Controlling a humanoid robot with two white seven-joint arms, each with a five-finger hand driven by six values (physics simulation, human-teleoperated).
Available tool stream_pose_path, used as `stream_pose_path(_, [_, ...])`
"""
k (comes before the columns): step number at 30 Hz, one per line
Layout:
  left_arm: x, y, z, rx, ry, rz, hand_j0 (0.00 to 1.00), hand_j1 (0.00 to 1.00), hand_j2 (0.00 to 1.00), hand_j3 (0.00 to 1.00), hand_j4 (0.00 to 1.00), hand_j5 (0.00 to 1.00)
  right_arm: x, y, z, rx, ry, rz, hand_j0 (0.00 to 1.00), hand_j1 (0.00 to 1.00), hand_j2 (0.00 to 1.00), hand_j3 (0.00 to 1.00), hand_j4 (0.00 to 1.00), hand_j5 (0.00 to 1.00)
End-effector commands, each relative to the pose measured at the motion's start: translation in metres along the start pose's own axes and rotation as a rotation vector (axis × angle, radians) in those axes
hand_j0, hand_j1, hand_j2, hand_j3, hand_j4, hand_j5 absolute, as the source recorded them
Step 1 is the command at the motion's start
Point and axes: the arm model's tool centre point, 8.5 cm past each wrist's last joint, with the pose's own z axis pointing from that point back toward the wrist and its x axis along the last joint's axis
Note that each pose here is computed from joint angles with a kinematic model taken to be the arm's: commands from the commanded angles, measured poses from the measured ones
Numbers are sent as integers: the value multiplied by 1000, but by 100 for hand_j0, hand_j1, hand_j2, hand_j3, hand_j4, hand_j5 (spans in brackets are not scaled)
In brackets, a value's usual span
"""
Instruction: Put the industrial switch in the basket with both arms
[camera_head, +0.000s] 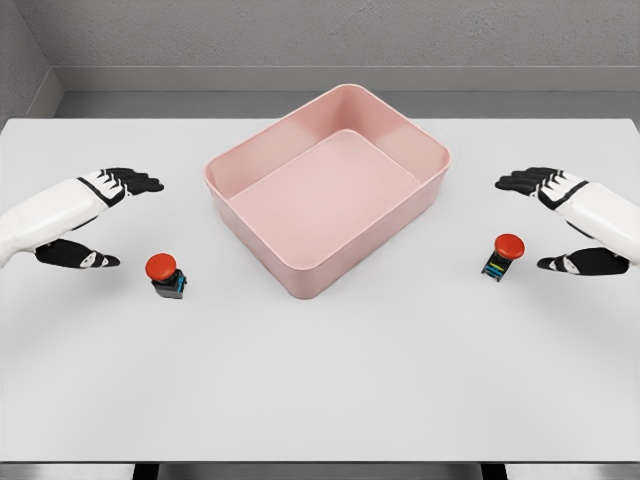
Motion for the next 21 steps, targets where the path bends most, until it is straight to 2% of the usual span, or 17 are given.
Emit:
stream_pose_path(1, [0,1,0,4,0,5,100,100,100,100,100,100,1,1,-1,0,-5,-6,100,100,100,100,100,100])
stream_pose_path(9, [0,-4,1,-11,1,8,100,100,100,100,100,100,2,0,-2,9,-8,-1,100,100,100,100,100,100])
stream_pose_path(10, [0,-8,1,-45,2,9,100,100,100,100,100,100,2,-2,-1,11,-7,7,100,100,100,100,100,100])
stream_pose_path(14, [0,-13,1,-70,5,-7,100,100,100,100,100,100,0,-6,5,42,5,26,100,100,100,100,100,100])
stream_pose_path(19, [1,-19,0,-94,5,-29,100,100,100,100,100,100,-4,-19,11,81,20,73,100,100,100,100,100,100])
stream_pose_path(21, [1,-20,-2,-98,3,-39,100,100,100,100,100,100,-5,-16,12,96,31,82,100,100,100,100,100,100])
